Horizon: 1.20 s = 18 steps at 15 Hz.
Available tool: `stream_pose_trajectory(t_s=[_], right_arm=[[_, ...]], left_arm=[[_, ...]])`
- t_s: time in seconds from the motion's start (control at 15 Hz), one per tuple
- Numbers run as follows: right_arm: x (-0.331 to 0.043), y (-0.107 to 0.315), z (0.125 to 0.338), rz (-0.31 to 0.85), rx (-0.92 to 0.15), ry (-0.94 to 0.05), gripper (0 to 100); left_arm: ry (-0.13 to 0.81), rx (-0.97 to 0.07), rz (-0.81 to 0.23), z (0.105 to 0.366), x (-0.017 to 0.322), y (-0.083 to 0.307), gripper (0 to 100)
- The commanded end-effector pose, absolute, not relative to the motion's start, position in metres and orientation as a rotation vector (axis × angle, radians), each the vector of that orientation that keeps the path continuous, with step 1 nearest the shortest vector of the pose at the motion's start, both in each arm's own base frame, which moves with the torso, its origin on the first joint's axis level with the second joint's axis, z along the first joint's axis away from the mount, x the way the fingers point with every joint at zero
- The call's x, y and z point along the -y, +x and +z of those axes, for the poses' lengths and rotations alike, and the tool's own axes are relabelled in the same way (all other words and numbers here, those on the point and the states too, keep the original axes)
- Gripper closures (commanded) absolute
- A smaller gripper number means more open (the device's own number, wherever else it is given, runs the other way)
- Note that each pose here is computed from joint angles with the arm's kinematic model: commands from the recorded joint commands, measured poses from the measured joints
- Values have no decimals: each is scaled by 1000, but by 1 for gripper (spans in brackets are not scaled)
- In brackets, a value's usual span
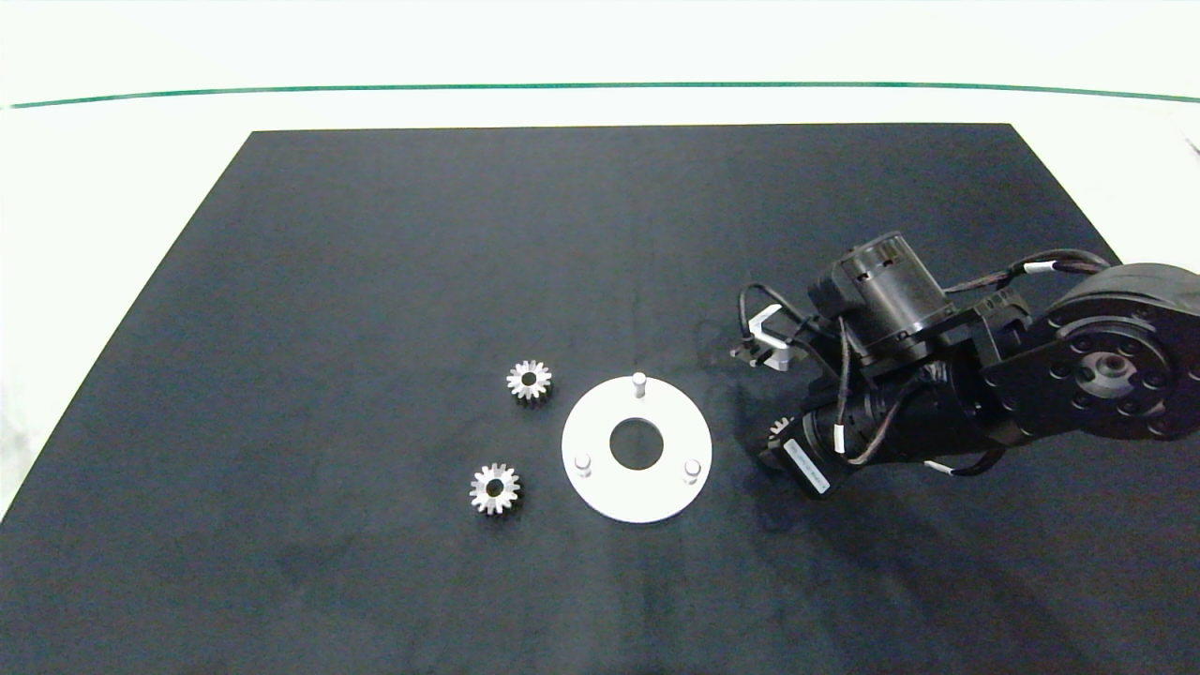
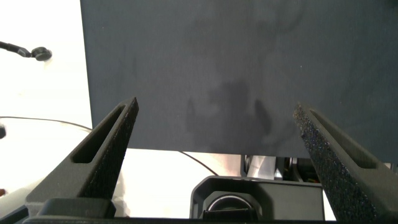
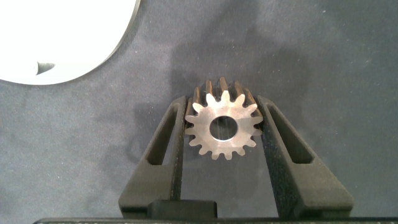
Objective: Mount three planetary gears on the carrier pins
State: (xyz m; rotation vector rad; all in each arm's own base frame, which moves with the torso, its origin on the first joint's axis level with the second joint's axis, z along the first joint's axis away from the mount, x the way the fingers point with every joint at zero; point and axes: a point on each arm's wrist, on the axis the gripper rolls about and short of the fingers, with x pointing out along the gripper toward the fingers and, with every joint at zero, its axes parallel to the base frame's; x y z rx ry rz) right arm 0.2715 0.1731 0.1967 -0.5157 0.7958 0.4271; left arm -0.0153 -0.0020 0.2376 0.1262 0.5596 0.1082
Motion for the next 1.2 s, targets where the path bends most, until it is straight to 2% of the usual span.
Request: stream_pose_trajectory(t_s=[0.07, 0.27, 0.47, 0.93, 1.2], right_arm=[[-171, 269, 201, 426, -783, -514, 72], [-172, 269, 201, 429, -786, -517, 78], [-174, 264, 211, 440, -753, -509, 84], [-168, 248, 248, 434, -719, -512, 84], [-183, 239, 263, 492, -705, -539, 84]], left_arm=[[128, -557, 109, 237, 2, -17, 0], [127, -554, 109, 237, 2, -18, 0], [129, -553, 111, 237, 3, -19, 0], [130, -533, 114, 241, 3, -21, 0], [131, -530, 113, 243, 3, -22, 0]])
